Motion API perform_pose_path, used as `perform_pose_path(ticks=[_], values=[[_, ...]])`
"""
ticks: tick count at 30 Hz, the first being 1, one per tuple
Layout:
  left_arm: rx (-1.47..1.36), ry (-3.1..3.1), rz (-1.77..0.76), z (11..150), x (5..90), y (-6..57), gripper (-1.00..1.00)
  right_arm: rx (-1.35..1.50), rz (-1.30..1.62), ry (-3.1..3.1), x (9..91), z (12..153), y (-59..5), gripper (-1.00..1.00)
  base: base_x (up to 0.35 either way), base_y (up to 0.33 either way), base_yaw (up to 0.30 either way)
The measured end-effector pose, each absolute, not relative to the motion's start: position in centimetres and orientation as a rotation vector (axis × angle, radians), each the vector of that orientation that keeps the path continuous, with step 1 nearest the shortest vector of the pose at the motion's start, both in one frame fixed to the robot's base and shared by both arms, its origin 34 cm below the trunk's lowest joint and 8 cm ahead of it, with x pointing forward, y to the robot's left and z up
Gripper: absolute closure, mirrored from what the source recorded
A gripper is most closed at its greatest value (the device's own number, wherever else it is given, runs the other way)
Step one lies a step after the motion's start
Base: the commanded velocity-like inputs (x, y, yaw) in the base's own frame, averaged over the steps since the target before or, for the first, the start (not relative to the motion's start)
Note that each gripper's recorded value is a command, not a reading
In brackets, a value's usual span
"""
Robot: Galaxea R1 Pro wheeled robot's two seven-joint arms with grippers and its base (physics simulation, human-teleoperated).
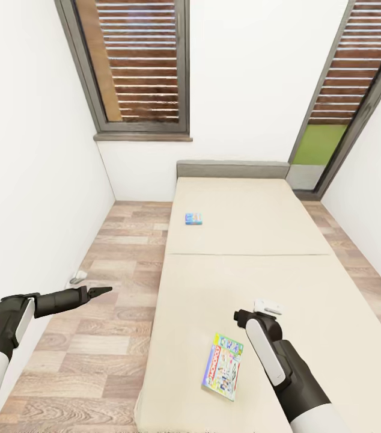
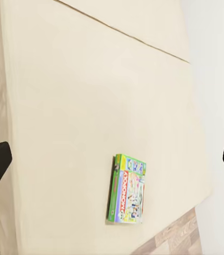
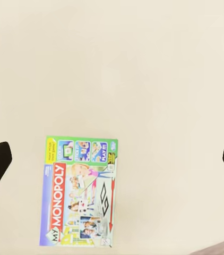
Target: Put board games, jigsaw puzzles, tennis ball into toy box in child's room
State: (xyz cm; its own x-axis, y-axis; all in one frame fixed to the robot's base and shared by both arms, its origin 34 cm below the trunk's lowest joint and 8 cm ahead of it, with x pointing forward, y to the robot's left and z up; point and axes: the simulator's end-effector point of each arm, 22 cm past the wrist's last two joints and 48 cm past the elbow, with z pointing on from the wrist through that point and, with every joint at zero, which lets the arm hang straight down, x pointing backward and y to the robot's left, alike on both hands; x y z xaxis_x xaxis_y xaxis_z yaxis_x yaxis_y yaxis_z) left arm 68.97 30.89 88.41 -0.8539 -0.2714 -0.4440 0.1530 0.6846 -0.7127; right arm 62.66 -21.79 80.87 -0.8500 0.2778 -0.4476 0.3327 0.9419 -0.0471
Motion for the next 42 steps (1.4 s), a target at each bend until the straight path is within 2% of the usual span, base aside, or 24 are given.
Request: perform_pose_path(ticks=[31,42], values=[[-0.114,2.414,-1.085,85.3,68.3,30.2,-1.0,0.442,-0.167,2.676,62.3,79.1,-21.5,-1.0,0.0,0.0,0.0],[-0.126,2.426,-1.093,84.4,68.0,30.2,-1.0,0.353,-0.09,2.614,63.7,81.5,-18.2,-1.0,0.0,0.0,0.0]])
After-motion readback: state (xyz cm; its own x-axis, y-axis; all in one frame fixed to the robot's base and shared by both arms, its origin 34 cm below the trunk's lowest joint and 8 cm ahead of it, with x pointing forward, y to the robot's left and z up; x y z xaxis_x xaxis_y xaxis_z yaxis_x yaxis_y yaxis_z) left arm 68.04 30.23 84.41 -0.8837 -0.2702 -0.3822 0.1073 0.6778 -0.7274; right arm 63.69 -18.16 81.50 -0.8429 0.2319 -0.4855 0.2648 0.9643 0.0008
